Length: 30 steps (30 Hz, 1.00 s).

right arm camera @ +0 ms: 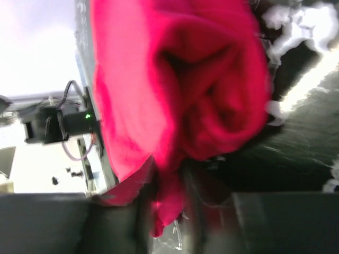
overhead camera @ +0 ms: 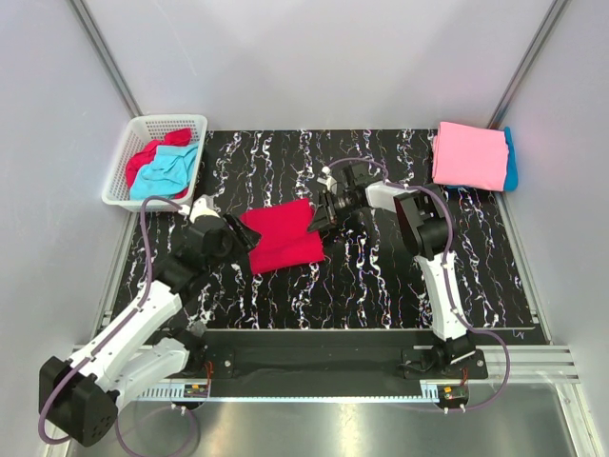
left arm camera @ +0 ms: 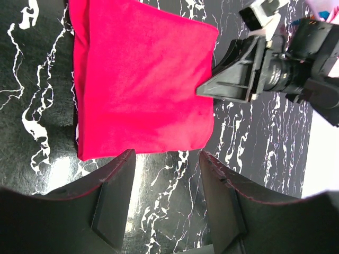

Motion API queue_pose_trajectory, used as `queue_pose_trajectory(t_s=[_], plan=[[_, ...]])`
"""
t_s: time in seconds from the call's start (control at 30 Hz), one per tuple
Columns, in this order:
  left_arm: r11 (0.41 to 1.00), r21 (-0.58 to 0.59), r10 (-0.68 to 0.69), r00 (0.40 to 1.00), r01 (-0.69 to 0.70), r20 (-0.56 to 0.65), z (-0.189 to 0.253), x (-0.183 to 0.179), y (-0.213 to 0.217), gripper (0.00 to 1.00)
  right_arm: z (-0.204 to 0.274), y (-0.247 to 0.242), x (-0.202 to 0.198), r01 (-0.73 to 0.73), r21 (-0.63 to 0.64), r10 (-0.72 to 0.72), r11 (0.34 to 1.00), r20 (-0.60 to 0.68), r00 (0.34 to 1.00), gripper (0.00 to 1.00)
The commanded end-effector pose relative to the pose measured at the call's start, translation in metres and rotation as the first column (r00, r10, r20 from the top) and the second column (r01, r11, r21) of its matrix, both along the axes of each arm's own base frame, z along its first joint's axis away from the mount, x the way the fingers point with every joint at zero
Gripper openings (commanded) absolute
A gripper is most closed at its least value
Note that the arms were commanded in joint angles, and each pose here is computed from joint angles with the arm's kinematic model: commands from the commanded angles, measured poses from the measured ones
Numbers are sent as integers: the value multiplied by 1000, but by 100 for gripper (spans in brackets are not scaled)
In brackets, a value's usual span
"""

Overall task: Fold and stack the t-shirts
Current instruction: Neatly place the folded tshirt to the corner

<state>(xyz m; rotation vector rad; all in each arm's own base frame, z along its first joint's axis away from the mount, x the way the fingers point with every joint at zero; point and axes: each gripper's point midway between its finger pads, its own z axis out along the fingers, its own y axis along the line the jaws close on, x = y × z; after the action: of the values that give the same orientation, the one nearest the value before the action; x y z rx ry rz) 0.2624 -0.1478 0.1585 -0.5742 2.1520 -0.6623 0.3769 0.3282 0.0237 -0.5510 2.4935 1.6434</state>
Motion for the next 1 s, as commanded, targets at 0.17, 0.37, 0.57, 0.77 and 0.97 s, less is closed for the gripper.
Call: queue_pose_trajectory(t_s=[0.17, 0.37, 0.57, 0.77, 0.97], plan=[[1000, -13, -14, 999, 14, 47, 13, 1, 2, 56, -23, -3, -1, 12, -88, -13, 996, -11, 1000, 0], [1000, -9, -8, 999, 9, 45, 12, -1, 6, 56, -11, -9, 24, 68, -185, -55, 980, 77, 996, 0], [1000, 5, 1, 999, -1, 46, 13, -1, 11, 57, 4, -41, 70, 184, -431, -86, 883, 238, 967, 0], [1000, 16, 5, 999, -5, 36, 8, 0, 14, 57, 28, -90, 119, 329, -580, -91, 745, 400, 912, 0], [1000, 22, 4, 1000, -4, 26, 6, 2, 14, 57, 70, -140, 162, 502, -632, -95, 590, 563, 821, 0]])
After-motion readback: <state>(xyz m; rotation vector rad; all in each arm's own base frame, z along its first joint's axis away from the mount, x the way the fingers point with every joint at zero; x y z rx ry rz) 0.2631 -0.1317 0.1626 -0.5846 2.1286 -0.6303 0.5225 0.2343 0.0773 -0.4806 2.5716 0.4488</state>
